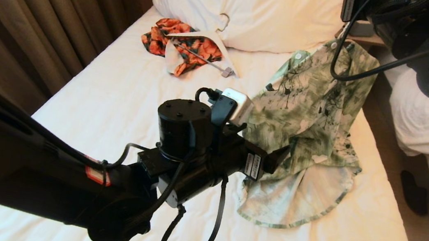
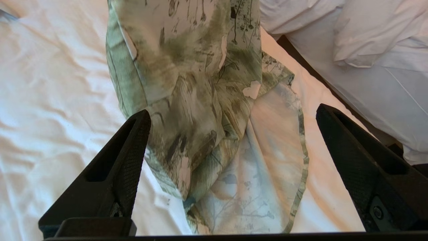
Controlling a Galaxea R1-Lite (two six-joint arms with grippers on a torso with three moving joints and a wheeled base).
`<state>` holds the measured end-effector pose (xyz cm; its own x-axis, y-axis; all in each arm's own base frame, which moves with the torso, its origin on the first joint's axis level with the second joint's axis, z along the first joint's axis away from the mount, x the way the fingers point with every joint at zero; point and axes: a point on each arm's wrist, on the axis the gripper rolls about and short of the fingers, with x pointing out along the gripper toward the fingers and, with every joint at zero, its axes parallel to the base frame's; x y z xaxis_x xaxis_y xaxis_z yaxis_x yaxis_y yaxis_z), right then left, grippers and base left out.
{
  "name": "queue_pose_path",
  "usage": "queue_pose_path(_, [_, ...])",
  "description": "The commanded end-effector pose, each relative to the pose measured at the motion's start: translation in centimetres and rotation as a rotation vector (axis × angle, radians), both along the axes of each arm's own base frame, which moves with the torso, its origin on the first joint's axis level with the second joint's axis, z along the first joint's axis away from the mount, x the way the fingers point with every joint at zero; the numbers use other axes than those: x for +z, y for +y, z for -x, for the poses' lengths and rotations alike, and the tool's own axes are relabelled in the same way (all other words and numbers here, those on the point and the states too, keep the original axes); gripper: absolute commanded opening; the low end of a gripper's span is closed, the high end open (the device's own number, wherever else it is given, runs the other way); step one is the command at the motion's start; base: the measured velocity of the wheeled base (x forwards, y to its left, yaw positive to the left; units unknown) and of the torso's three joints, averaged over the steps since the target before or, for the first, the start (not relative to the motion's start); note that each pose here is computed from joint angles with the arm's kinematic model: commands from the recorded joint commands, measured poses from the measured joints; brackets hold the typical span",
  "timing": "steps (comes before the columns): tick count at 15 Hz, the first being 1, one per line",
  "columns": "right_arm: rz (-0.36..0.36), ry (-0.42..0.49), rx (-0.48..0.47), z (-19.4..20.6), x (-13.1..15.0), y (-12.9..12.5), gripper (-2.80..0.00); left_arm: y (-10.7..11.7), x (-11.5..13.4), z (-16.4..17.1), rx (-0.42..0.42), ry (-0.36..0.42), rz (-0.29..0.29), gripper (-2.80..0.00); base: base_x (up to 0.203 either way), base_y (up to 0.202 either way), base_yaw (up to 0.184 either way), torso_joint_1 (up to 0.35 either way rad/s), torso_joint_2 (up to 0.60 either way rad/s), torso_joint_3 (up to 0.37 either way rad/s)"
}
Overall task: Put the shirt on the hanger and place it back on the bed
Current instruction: Take the clothes hanger out of the clothes
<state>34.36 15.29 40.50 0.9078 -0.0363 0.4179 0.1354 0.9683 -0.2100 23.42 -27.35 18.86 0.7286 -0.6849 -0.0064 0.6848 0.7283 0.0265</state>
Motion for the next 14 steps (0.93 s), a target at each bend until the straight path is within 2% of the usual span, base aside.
queue_pose_path(1, [0.018, -0.002, -0.017, 0.2, 0.1, 0.2, -2.8, 0.5, 0.5, 0.4, 0.001, -0.008, 0.009, 0.0, 0.0, 0.0, 0.0, 0.0, 0.0, 0.0])
queue_pose_path(5, [0.1, -0.023, -0.035, 0.7, 0.2, 1.2, -2.8, 2.0, 1.6, 1.0, 0.016, -0.025, 0.029, 0.0, 0.0, 0.0, 0.0, 0.0, 0.0, 0.0])
queue_pose_path(7, [0.111, -0.027, -0.033, 1.5, 0.6, 1.8, -2.8, 2.5, 2.1, 1.2, 0.023, -0.038, 0.031, 0.0, 0.0, 0.0, 0.0, 0.0, 0.0, 0.0])
queue_pose_path(8, [0.124, -0.015, -0.068, 1.8, 0.6, 2.2, -2.8, 2.8, 2.3, 1.4, 0.023, -0.046, 0.029, 0.0, 0.0, 0.0, 0.0, 0.0, 0.0, 0.0])
queue_pose_path(14, [0.17, 0.009, 0.004, 4.1, 0.0, 7.0, -2.8, 4.7, 3.1, 3.1, 0.025, -0.056, 0.037, 0.0, 0.0, 0.0, 0.0, 0.0, 0.0, 0.0])
